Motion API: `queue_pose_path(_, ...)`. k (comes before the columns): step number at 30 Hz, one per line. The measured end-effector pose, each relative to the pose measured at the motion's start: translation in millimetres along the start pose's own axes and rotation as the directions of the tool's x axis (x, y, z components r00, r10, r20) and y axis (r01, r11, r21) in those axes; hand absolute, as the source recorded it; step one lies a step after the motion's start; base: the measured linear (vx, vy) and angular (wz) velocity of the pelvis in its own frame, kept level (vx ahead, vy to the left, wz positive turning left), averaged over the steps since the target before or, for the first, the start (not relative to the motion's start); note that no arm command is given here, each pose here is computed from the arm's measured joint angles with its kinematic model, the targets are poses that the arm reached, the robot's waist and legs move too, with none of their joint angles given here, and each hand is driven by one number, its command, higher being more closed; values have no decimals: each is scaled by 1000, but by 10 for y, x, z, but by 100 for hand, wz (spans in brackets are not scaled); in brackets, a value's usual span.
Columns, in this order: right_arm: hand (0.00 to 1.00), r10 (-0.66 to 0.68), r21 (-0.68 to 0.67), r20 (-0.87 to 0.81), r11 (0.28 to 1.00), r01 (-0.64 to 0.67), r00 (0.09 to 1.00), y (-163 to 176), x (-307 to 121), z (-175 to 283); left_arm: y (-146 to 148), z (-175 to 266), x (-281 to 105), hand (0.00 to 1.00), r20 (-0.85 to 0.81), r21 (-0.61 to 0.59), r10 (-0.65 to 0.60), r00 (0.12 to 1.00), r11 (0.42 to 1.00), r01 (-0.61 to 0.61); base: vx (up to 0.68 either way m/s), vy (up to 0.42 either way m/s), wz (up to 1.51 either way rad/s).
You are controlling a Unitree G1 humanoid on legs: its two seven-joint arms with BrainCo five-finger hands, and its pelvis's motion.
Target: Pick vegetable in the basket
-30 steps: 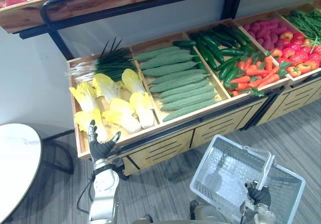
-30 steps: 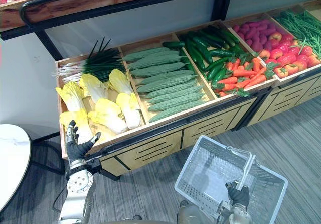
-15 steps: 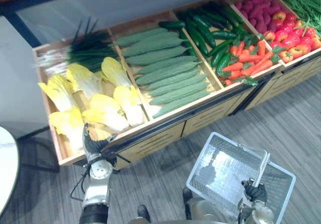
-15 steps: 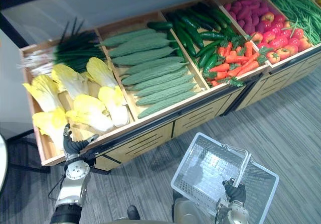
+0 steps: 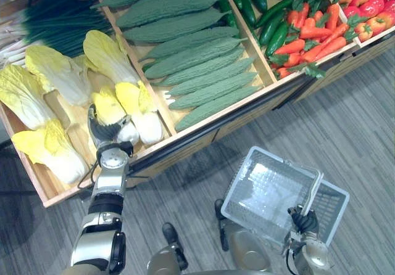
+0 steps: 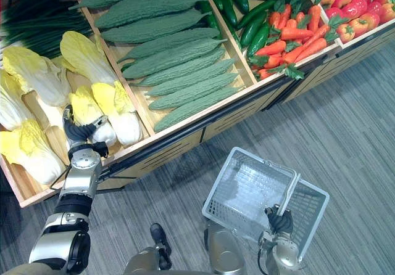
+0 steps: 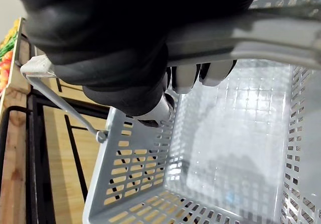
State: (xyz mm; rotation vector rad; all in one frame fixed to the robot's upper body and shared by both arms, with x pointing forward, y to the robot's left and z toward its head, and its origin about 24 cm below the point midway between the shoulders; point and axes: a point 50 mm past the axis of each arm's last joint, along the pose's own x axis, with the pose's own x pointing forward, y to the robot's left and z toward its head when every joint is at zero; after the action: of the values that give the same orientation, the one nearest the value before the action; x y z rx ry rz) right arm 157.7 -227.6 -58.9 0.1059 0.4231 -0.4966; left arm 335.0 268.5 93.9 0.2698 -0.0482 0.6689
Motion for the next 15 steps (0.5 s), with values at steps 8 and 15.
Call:
queue_pose_path(8, 100, 4, 2, 4, 1000, -4, 1000, 21, 17, 11, 42, 7, 1, 100, 7, -7, -8, 1000, 1000, 8, -34, 12, -6)
queue_pose_path(15, 100, -24, 6, -5, 1000, 24, 1000, -47, 32, -9, 117, 328, -263, 100, 242, 25, -40, 969, 999, 35, -18, -3, 12)
